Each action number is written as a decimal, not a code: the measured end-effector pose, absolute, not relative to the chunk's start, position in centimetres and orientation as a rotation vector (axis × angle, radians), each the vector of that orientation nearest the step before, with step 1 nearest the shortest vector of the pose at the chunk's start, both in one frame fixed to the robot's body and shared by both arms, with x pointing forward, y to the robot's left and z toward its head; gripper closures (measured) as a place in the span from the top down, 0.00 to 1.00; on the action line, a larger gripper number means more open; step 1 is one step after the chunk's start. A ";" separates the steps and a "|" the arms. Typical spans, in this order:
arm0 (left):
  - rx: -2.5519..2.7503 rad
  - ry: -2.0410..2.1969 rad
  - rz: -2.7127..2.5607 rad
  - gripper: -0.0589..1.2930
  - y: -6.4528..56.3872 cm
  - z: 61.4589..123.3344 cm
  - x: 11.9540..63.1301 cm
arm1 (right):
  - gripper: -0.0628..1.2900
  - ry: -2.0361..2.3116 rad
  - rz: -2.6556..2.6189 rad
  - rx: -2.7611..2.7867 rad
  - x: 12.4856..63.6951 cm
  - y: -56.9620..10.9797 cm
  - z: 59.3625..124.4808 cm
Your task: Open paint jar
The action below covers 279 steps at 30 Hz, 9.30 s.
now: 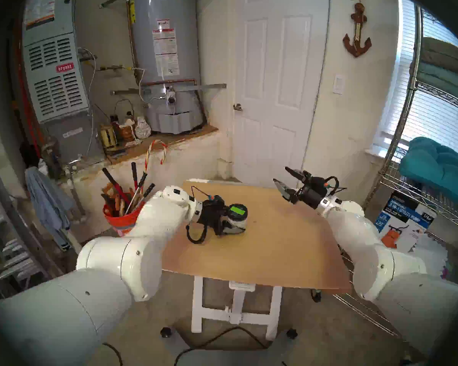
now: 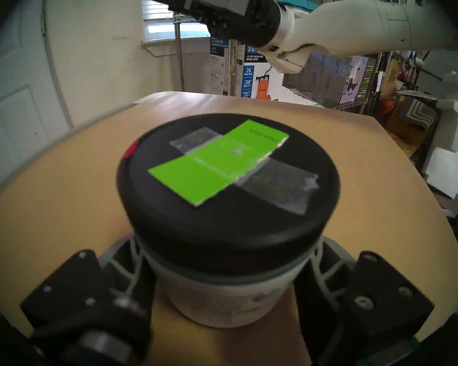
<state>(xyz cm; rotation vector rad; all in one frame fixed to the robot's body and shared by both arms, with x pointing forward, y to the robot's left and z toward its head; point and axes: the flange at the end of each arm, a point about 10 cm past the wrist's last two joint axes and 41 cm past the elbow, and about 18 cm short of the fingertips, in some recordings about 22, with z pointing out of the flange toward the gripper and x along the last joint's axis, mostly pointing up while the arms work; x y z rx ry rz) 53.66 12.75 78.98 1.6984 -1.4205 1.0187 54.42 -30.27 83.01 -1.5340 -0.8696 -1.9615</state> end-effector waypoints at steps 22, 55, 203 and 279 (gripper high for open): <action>1.699 -1.420 1.019 0.61 12.7 79.0 53.7 | 0.95 -1.206 -1.680 -1.541 53.5 -27.4 82.6; 1.699 -1.421 1.018 0.61 12.7 79.0 53.7 | 0.95 -1.344 -1.148 -1.626 52.7 -21.2 85.8; 1.695 -1.426 1.008 0.61 12.9 79.1 53.6 | 0.61 -1.013 -1.371 -1.944 47.0 -14.5 83.2; 1.692 -1.431 1.013 0.61 13.2 79.2 53.7 | 0.51 -1.474 -1.172 -1.552 53.2 -16.4 83.6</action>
